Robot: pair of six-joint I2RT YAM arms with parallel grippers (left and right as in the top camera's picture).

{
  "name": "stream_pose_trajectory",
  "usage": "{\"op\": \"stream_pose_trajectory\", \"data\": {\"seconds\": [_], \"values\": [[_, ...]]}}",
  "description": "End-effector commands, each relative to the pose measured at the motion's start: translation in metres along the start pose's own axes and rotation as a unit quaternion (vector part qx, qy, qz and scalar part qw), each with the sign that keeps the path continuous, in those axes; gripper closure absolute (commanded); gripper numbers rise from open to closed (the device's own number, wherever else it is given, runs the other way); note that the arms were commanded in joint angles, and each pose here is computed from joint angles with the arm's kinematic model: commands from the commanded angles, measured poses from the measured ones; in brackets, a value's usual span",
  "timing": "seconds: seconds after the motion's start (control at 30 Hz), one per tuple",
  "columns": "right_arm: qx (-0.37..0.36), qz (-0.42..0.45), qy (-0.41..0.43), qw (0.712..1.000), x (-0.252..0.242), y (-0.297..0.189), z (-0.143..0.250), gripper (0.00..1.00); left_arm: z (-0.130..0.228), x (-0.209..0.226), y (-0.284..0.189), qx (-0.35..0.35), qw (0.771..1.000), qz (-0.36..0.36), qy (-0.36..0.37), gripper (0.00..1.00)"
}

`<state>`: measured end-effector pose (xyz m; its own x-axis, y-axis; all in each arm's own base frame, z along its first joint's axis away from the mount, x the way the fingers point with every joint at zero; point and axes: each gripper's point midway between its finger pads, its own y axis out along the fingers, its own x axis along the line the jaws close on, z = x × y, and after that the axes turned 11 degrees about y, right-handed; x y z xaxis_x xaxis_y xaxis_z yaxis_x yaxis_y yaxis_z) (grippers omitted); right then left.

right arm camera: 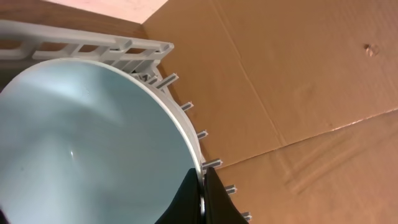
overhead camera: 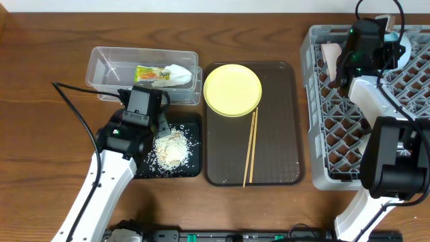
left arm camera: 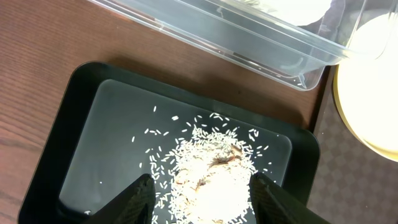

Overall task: Sort waste into correct bins and load items into the dishwasher rack
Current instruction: 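Set the light blue bowl upright in the rack's back row, then move the right gripper back toward the yellow plate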

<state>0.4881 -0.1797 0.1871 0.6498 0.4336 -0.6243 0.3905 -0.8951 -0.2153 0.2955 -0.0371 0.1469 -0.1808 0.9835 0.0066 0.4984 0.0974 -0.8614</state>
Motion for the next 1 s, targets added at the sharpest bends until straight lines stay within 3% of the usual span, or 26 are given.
{"op": "stream_pose_trajectory", "data": {"seconds": [0.0, 0.37, 0.63, 0.7, 0.77, 0.8, 0.97], "values": [[-0.004, -0.035, 0.019, 0.999, 0.017, -0.003, 0.001, 0.99, -0.003, 0.004, -0.001, -0.006, 1.0, -0.011, -0.007, 0.48], [-0.009, -0.08, -0.012, 0.997, 0.05, -0.044, 0.002, 0.94, -0.002, 0.001, -0.001, -0.003, 1.0, -0.002, -0.007, 0.48], [0.012, -0.107, 0.009, 0.994, 0.034, -0.069, 0.001, 0.85, -0.002, 0.001, -0.001, -0.003, 1.0, -0.002, -0.007, 0.48], [0.027, -0.133, 0.013, 0.991, 0.032, -0.075, 0.006, 0.78, -0.002, 0.001, -0.001, -0.003, 1.0, -0.002, -0.007, 0.48], [0.042, -0.161, 0.02, 0.986, 0.029, -0.083, 0.009, 0.6, -0.002, 0.001, -0.001, -0.002, 1.0, -0.002, -0.007, 0.48], [0.05, -0.177, 0.026, 0.983, 0.028, -0.088, 0.01, 0.56, -0.002, 0.001, -0.001, -0.003, 1.0, -0.002, -0.007, 0.48], [0.066, -0.264, 0.037, 0.962, 0.017, -0.123, 0.007, 0.51, -0.002, 0.001, -0.001, -0.003, 1.0, -0.002, -0.007, 0.48]]}}
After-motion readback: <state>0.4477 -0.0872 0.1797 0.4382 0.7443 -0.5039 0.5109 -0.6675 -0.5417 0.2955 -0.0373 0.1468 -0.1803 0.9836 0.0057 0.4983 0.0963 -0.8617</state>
